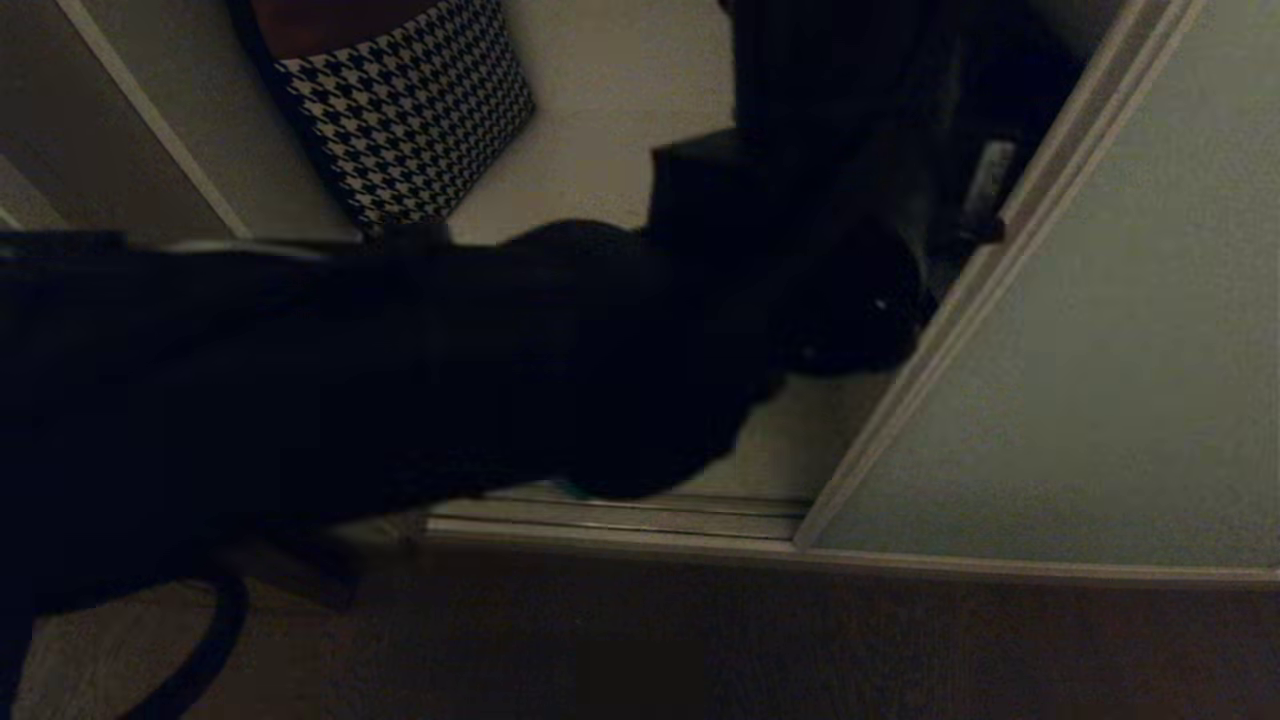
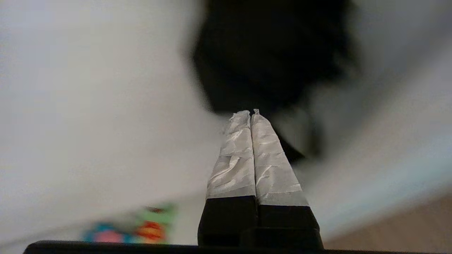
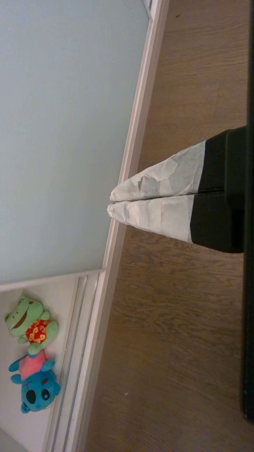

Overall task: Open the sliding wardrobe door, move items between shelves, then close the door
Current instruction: Open the door

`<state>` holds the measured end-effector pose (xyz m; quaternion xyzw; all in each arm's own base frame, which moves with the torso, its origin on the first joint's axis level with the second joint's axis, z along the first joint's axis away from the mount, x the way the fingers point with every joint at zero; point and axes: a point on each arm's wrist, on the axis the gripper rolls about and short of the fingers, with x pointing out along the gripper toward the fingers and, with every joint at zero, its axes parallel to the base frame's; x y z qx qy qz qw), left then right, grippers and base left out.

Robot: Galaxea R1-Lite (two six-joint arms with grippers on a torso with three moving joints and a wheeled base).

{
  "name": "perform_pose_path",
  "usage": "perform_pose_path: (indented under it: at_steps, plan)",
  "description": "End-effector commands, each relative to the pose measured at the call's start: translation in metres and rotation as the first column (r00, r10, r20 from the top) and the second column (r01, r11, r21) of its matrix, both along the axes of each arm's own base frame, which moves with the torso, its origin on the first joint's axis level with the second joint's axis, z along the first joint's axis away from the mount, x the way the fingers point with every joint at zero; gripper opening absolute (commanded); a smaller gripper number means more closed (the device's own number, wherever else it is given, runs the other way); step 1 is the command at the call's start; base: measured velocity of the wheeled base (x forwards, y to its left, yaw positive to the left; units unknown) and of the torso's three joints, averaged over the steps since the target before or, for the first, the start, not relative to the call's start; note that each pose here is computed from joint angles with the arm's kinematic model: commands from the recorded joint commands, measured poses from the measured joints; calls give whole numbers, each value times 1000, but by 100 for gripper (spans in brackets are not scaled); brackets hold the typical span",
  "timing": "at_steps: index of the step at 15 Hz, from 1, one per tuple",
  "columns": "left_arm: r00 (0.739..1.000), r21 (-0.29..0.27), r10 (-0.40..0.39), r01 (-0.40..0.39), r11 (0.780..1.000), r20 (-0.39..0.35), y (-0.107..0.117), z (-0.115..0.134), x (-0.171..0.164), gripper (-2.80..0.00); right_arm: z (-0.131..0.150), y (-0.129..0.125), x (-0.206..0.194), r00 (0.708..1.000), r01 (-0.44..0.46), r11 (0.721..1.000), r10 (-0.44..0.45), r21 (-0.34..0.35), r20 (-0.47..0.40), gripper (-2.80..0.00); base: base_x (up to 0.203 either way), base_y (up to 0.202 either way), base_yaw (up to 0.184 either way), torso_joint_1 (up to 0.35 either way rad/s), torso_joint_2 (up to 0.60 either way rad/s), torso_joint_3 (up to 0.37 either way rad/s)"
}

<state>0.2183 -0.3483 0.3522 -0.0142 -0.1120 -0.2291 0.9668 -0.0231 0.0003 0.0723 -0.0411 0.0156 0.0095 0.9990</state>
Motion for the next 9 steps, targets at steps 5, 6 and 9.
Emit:
perform_pose_path:
  at_steps: [5, 6, 9]
  plan:
    - [956, -64, 292, -290, 955, 24, 146, 57, 2, -280, 0, 0, 0, 1000, -1, 1000, 1, 0, 0, -280, 0, 0, 0, 0, 0, 0]
    - [937, -31, 350, -350, 936, 11, 168, 51, 1, -280, 0, 0, 0, 1000, -1, 1000, 1, 0, 0, -280, 0, 0, 0, 0, 0, 0]
    - [842, 50, 539, -538, 841, -13, 241, 29, -28, -280, 0, 0, 0, 1000, -1, 1000, 1, 0, 0, -280, 0, 0, 0, 0, 0, 0]
